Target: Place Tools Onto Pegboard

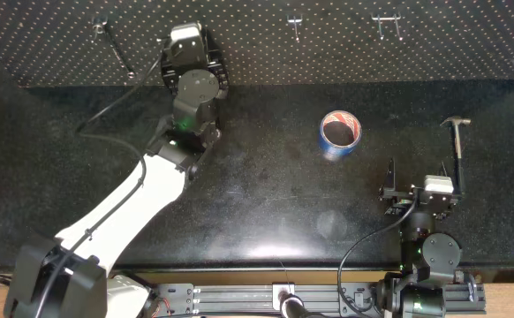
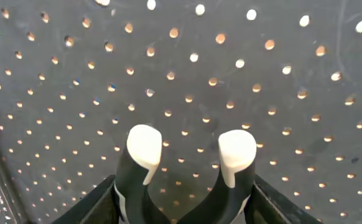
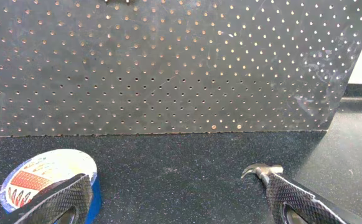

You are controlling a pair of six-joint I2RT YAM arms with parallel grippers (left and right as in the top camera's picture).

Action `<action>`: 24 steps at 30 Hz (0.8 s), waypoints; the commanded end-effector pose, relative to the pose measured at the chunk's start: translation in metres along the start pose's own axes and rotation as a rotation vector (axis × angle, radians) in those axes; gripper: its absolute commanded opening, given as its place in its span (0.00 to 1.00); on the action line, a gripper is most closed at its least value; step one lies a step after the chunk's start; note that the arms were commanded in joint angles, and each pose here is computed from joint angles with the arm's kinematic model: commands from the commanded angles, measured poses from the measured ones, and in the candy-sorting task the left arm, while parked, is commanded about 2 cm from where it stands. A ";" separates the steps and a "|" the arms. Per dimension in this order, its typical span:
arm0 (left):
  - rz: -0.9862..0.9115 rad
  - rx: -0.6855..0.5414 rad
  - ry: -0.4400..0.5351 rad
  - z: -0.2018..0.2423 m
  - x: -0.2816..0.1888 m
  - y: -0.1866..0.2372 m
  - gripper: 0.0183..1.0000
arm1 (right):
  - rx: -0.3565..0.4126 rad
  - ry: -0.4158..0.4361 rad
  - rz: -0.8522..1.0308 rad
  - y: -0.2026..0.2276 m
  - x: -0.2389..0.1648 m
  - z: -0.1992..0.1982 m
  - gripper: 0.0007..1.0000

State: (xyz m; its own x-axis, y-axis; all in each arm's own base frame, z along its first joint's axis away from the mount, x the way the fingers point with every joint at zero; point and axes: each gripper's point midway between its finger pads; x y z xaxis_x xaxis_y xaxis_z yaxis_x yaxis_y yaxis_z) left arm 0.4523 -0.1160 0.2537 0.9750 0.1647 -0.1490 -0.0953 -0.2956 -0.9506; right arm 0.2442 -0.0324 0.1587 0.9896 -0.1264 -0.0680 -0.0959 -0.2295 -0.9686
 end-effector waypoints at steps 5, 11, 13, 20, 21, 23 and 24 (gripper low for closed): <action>0.015 -0.010 -0.020 0.004 0.007 0.014 0.01 | -0.010 0.012 0.005 0.002 0.000 -0.002 0.92; -0.009 -0.029 -0.019 0.005 0.012 0.011 0.01 | -0.010 0.012 0.005 0.002 0.000 -0.002 0.92; -0.008 -0.028 -0.019 0.005 0.013 0.013 0.01 | -0.010 0.012 0.005 0.002 0.000 -0.002 0.92; 0.011 -0.013 -0.031 0.008 0.018 0.024 0.01 | -0.010 0.012 0.005 0.002 0.000 -0.002 0.92; 0.014 -0.011 -0.030 0.008 0.019 0.026 0.01 | -0.010 0.012 0.005 0.002 0.000 -0.002 0.92; 0.019 -0.007 -0.035 0.009 0.020 0.028 0.01 | -0.010 0.012 0.005 0.002 0.000 -0.002 0.92; 0.022 -0.006 -0.037 0.011 0.022 0.030 0.01 | -0.010 0.012 0.005 0.002 0.000 -0.002 0.92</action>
State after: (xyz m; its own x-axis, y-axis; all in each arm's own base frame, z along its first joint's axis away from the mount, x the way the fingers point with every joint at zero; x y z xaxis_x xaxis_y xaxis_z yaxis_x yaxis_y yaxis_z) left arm 0.4644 -0.1167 0.2254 0.9685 0.1767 -0.1757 -0.1175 -0.2978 -0.9474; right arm 0.2442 -0.0324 0.1587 0.9896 -0.1264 -0.0680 -0.0959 -0.2295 -0.9686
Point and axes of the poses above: each gripper's point midway between its finger pads, its own x axis out along the fingers, its own z axis along the line the jaws close on, y = z × x, and after that the axes turned 9 degrees about -x, right-handed
